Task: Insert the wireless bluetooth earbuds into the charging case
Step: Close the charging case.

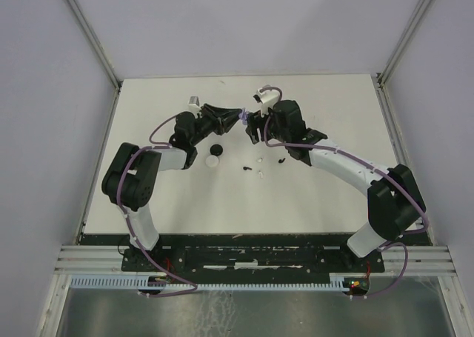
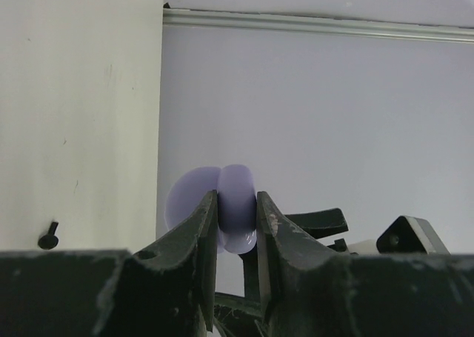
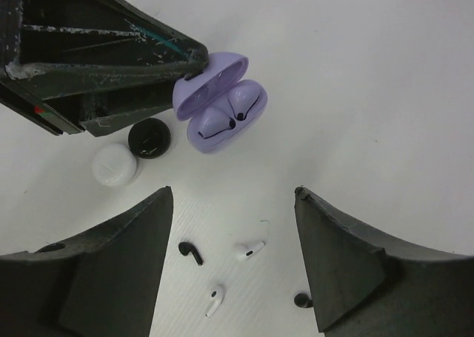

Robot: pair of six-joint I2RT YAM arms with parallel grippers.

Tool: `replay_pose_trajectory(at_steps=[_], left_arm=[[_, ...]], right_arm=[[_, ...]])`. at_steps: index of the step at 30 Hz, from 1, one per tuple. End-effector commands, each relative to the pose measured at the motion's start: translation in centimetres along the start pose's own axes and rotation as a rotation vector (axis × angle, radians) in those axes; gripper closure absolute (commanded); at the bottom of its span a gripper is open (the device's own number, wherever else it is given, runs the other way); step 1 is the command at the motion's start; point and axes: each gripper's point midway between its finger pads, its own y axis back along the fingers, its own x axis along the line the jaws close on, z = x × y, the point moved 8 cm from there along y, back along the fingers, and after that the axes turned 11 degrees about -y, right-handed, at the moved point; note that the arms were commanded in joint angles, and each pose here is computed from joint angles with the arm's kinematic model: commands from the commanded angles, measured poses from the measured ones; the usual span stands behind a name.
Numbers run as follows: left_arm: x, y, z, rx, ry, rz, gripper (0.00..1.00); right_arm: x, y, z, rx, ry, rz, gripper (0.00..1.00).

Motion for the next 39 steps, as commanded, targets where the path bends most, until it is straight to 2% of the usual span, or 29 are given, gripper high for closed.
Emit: replay_pose_trajectory(at_steps=[1, 5, 14, 27, 39], left_arm=[[-2.8, -1.1, 0.4, -0.086, -0.06, -0.045, 0.97], [-3.3, -1.5, -0.2, -0.116, -0.025, -0.028, 0.97], [-3.8, -0.9, -1.1, -0.166, 0.027, 0.019, 0.97], [-2.7, -0.5, -2.1, -0.122, 0.055, 0.047, 0.97], [-1.4, -0.6, -2.6, -0.083, 0.063, 0.071, 0.97]], right_arm=[[0.6, -0.5, 0.3, -0.076, -0.009, -0.007, 0.24], [0.5, -1.4, -0.4, -0.157, -0.005, -0.02, 0.23], [-0.6, -3.6, -1.0, -0.189, -0.016, -0.116, 0.22], [-1.2, -5.5, -0.7, -0.284, -0.038, -0.172, 0.21], [-3.0, -3.9, -1.0, -0.339, 0.014, -0.307, 0.2]])
